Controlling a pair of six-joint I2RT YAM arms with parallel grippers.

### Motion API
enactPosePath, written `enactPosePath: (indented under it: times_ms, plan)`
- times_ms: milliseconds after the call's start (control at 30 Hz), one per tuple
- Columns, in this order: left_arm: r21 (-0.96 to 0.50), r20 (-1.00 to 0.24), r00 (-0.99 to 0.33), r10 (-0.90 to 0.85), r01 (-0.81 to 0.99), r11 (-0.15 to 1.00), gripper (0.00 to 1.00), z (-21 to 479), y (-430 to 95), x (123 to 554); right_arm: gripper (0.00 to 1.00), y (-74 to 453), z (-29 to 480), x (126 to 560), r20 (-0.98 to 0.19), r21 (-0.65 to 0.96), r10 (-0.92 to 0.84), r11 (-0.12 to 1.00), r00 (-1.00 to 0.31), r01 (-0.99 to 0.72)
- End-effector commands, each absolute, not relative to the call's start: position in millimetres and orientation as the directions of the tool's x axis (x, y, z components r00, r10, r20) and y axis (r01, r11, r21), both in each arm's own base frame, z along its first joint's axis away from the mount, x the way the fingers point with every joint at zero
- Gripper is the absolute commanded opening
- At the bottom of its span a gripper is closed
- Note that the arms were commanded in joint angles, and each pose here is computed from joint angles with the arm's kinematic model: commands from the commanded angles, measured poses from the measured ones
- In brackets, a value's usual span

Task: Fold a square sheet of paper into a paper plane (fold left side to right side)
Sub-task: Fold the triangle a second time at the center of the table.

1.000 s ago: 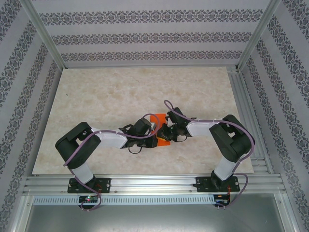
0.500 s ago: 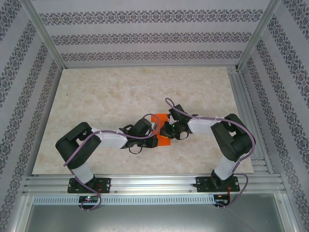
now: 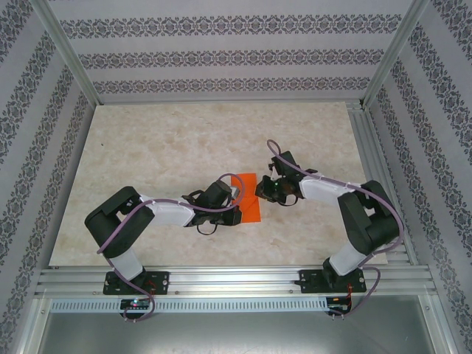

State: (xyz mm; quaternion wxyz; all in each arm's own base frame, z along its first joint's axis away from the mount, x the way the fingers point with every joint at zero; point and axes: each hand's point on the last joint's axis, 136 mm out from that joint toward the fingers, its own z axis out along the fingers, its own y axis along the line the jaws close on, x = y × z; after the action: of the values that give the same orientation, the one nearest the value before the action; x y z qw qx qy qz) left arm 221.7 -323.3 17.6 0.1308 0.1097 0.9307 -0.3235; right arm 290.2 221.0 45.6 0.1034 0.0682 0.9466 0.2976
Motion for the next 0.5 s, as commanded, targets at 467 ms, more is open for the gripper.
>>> enactPosePath:
  times_ms: [467]
  plan:
    - [-0.500, -0.240, -0.955, 0.173, 0.275, 0.821, 0.09, -6.6, -306.6, 197.5, 0.14, 257.4, 7.8, 275.5, -0.096, 0.529, 0.135, 0.846, -0.986, 0.065]
